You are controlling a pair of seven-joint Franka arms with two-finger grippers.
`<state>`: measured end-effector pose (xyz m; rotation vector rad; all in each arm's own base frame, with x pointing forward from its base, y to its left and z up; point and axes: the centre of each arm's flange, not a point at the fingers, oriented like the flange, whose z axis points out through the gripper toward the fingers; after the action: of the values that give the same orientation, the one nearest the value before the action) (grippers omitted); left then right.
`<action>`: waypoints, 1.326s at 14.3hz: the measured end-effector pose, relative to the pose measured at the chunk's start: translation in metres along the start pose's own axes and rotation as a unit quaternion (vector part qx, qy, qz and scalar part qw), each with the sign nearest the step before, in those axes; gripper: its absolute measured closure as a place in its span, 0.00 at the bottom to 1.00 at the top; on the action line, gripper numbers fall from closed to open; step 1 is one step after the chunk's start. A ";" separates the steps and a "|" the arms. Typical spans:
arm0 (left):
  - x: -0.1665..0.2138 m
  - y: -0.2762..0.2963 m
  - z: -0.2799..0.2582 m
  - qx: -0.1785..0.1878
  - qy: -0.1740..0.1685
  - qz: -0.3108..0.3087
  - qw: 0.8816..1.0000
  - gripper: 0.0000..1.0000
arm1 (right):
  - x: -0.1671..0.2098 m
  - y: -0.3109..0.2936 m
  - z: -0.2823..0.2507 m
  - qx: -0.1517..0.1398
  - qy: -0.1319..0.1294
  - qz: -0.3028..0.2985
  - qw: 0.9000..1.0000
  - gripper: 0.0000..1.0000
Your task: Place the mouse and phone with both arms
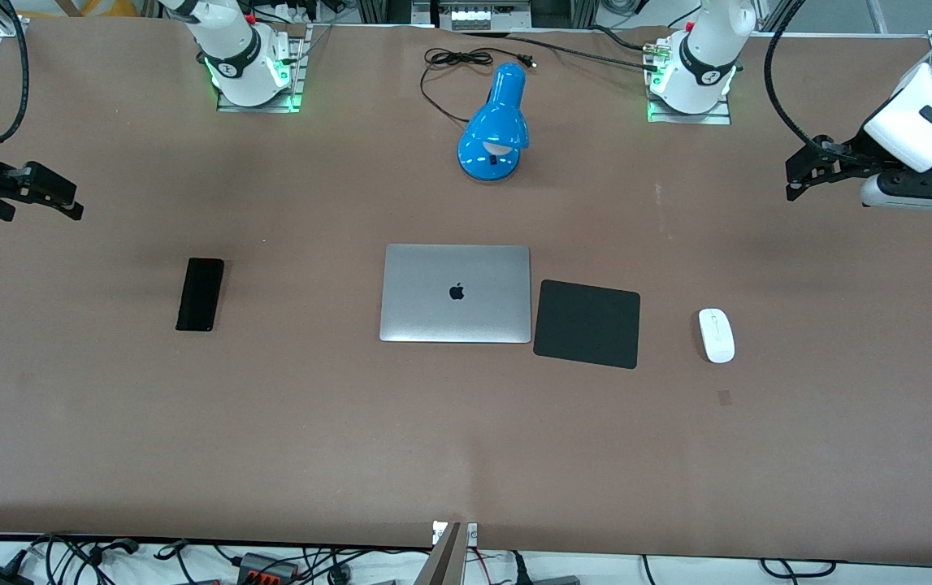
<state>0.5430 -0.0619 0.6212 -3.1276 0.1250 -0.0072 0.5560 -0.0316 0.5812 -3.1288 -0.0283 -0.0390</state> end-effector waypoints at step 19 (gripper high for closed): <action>-0.001 0.000 0.001 0.000 -0.005 0.000 1.000 0.00 | 0.025 0.002 0.109 0.003 -0.083 0.003 0.997 0.00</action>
<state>0.5419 -0.0615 0.6204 -3.1269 0.1240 0.0094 0.5840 -0.0316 0.4728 -3.1163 -0.0215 0.2198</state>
